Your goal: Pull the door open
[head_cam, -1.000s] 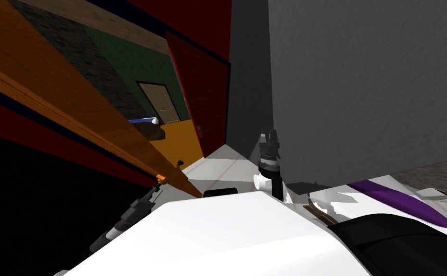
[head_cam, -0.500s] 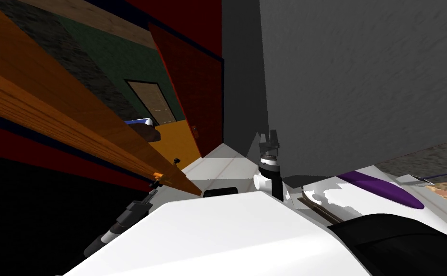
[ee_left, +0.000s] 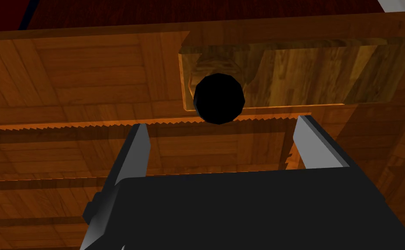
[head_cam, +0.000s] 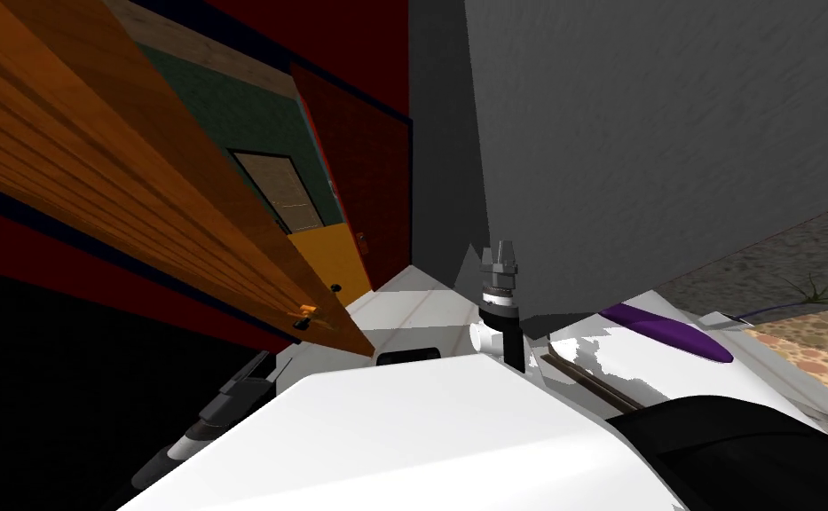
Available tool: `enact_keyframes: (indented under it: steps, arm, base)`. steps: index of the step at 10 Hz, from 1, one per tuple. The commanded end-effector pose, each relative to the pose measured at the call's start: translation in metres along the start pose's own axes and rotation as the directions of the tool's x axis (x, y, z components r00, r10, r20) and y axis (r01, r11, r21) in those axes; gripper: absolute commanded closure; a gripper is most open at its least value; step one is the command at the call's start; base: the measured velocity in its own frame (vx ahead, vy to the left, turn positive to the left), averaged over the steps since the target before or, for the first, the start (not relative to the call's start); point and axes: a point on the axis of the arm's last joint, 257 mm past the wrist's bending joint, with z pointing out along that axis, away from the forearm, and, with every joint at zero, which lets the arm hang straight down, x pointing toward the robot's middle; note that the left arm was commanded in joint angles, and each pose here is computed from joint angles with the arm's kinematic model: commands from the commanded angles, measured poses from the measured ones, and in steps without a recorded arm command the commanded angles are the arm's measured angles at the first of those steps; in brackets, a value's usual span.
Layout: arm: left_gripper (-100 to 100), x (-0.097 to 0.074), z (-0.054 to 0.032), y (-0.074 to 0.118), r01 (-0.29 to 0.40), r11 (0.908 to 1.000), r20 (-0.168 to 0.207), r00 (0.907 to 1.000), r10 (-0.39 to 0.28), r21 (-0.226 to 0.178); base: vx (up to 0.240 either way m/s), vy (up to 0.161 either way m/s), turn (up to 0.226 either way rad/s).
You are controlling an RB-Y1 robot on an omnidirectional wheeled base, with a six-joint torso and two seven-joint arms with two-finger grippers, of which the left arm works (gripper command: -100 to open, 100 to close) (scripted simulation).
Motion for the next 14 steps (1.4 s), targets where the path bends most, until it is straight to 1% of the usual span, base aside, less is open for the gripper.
enact_keyframes:
  steps: [1, 2, 5, 6, 7, 9, 12, 13, 14]
  arm:
    - [-100, -0.006, -0.005, 0.0, 0.001, 1.0, 0.014, 0.9999, -0.001, 0.0]
    - [-100, -0.013, -0.0109, -0.001, 0.002, 1.0, 0.031, 0.9995, -0.002, -0.003]
    - [-100, -0.021, -0.0186, -0.001, 0.003, 1.0, 0.051, 0.9987, -0.003, -0.007]
    - [-100, -0.02, -0.0167, -0.001, 0.003, 1.0, 0.048, 0.9988, -0.002, -0.007]
    - [-100, -0.025, -0.0126, -0.001, 0.002, 1.0, 0.06, 0.9982, -0.002, -0.005]
    - [-100, -0.03, -0.0078, -0.001, 0.002, 1.0, 0.073, 0.9974, -0.002, -0.003]
    - [-100, -0.041, 0.0019, -0.001, 0.001, 1.0, 0.099, 0.9951, -0.001, 0.002]
    - [-100, -0.039, 0.0002, -0.001, 0.001, 1.0, 0.093, 0.9957, -0.001, 0.002]
    - [100, -0.039, 0.0002, -0.001, 0.001, 1.0, 0.093, 0.9957, -0.001, 0.002]
  base:
    - [-0.109, -0.006, -0.048]
    - [-0.146, 0.026, -0.059]
    - [-0.11, 0.037, -0.023]
    - [-0.033, 0.013, -0.003]
    - [0.116, -0.051, -0.078]
    - [0.196, -0.051, -0.09]
    - [0.212, -0.067, -0.078]
    - [0.106, -0.034, -0.017]
    - [-0.013, 0.004, 0.015]
